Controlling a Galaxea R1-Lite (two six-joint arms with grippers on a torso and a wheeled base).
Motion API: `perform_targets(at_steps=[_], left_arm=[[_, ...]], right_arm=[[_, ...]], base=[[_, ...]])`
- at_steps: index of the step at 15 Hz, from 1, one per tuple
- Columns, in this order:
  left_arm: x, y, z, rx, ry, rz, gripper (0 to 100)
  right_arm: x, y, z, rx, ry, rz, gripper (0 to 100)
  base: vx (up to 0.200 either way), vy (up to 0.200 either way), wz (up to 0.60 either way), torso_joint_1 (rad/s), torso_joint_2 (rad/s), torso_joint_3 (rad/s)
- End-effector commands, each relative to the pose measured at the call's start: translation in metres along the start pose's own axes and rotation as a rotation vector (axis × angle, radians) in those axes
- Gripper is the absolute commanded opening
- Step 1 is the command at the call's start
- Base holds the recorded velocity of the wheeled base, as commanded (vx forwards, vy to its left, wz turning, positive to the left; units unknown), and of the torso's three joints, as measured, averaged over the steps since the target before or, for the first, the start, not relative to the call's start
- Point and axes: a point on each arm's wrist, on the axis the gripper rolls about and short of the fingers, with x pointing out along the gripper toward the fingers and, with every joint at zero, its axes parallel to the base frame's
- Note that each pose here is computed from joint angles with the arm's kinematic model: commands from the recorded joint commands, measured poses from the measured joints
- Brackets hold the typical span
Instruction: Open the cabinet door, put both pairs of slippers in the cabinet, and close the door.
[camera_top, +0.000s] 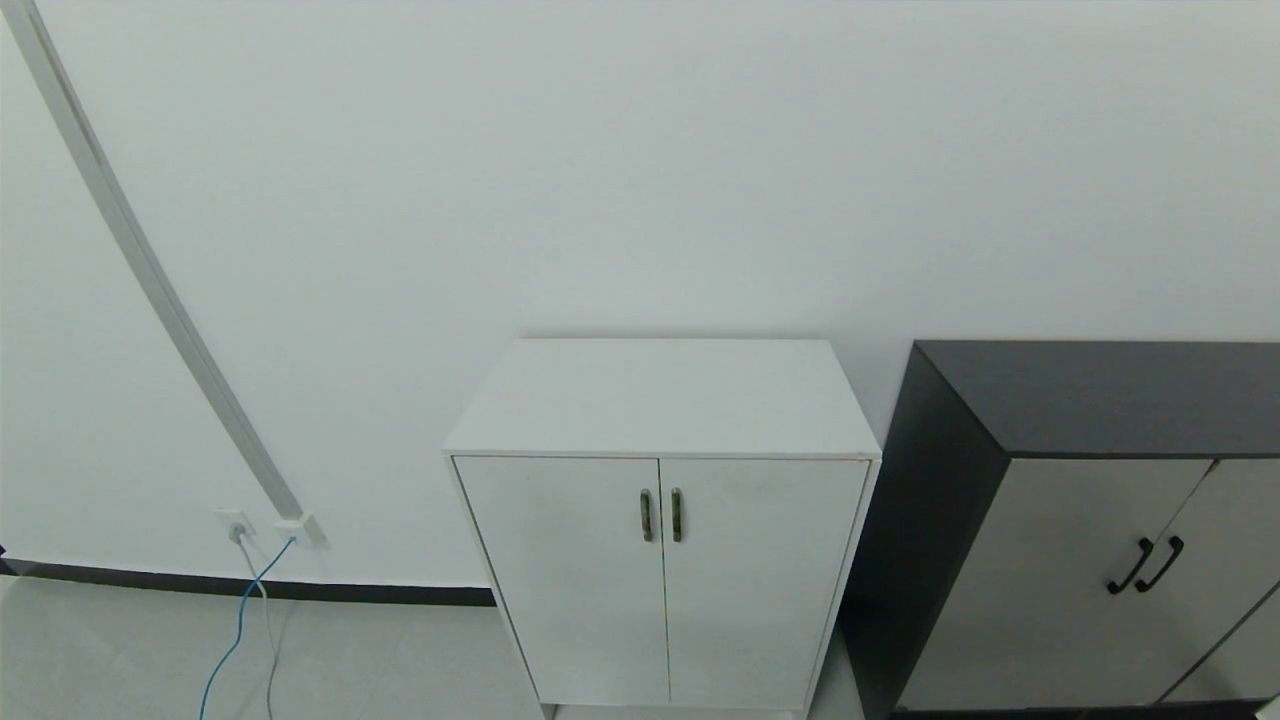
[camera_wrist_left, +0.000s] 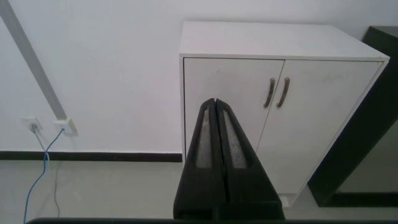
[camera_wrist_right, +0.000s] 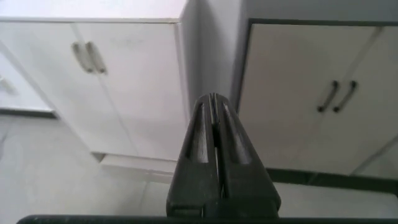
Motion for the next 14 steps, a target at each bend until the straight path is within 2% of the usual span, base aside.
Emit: perform_targets(at_steps=[1,4,5,6,8,14], left_arm=[[0.0000,0.0000,0.0000,0.000,0.000,0.001,0],[0.0000,0.0000,0.0000,0.000,0.000,0.001,0],[0.0000,0.0000,-0.0002,0.003,0.001,0.001,0],[0.0000,0.0000,0.0000,0.003,0.000,0.001,0],[0.0000,0.0000,-0.0002,0.004,0.001,0.001,0],[0.0000,0.0000,0.0000,0.004,0.000,0.001,0]], right_arm=[[-0.0020,0.0006,-0.0007,0.006,-0.026,-0.042,0],[-0.0044,0.0010,-0.0015,0.008,-0.059,-0.064,0],[-0.0087,0.0012,-0.0036,0.010,-0.120,-0.060,0],[-0.0095,0.0011,-0.0038,0.016,-0.133,-0.057,0],[-0.0095,0.0011,-0.0036,0.070,-0.136,-0.050,0],[-0.0097,0.0011,-0.0037,0.064,-0.137,-0.046,0]], base=[[0.000,0.000,0.00,0.000,0.00,0.000],[0.000,0.000,0.00,0.000,0.00,0.000],[0.000,0.000,0.00,0.000,0.00,0.000],[0.000,0.000,0.00,0.000,0.00,0.000],[0.000,0.000,0.00,0.000,0.00,0.000],[0.000,0.000,0.00,0.000,0.00,0.000]])
